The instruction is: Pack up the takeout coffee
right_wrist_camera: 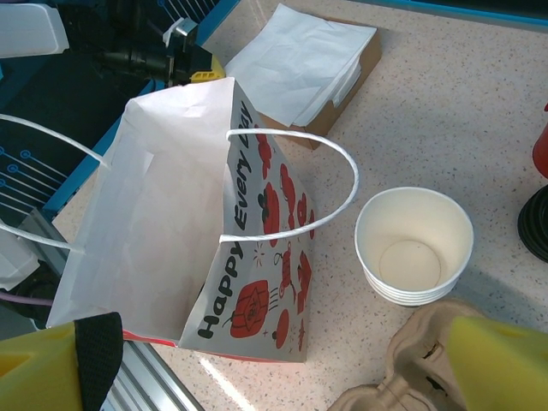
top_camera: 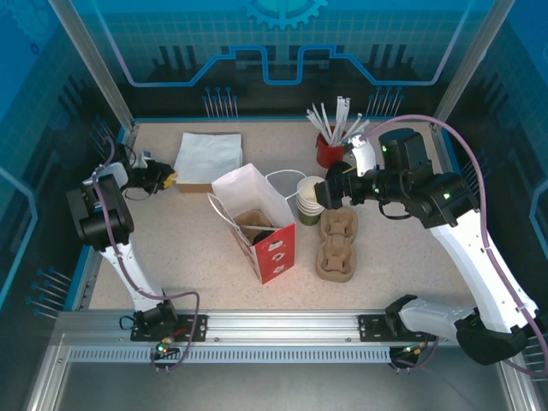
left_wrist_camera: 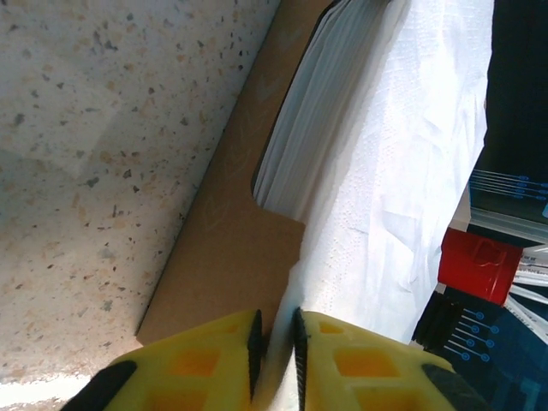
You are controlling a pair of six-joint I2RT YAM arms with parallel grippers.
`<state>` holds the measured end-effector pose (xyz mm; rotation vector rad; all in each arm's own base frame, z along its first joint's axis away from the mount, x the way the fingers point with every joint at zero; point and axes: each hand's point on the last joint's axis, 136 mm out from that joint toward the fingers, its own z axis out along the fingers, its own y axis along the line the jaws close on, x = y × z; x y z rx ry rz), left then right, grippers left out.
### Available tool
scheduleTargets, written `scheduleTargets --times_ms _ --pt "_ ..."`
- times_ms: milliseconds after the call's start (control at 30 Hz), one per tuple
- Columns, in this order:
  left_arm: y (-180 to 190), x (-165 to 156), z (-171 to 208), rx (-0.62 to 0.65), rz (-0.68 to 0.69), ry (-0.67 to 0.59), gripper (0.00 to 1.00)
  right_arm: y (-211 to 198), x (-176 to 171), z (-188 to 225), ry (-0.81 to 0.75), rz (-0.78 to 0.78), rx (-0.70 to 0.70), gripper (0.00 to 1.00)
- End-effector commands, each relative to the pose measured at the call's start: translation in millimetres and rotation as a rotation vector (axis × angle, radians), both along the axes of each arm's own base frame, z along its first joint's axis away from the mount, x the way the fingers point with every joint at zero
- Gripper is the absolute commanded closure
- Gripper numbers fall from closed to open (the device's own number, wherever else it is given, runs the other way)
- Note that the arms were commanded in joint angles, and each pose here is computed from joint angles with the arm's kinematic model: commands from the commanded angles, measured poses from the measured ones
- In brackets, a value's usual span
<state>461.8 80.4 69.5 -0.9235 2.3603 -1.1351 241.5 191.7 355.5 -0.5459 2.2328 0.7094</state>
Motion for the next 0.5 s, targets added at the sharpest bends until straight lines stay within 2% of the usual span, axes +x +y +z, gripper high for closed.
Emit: scheduleTargets --times_ms 0,133,333,467 --pt "-0.9 6.2 23.4 0.016 -0.02 -0.054 0.86 -1.5 3.0 -0.9 0.0 -0.007 0.01 0.0" --pt "-1.0 5.0 32.4 0.038 -0.031 -0.067 0.95 -3.0 3.3 -2.2 -0.002 -0.01 0.004 0.0" --pt "-3.0 6.2 61.1 0.094 -0.05 -0.133 0.98 -8.7 4.6 -2.0 -0.018 -0.035 -0.007 0.0" --pt "-8.6 8.1 94.8 0.143 -0.075 -0.218 0.99 -10.8 4.9 0.1 -0.03 -0.044 0.005 0.0"
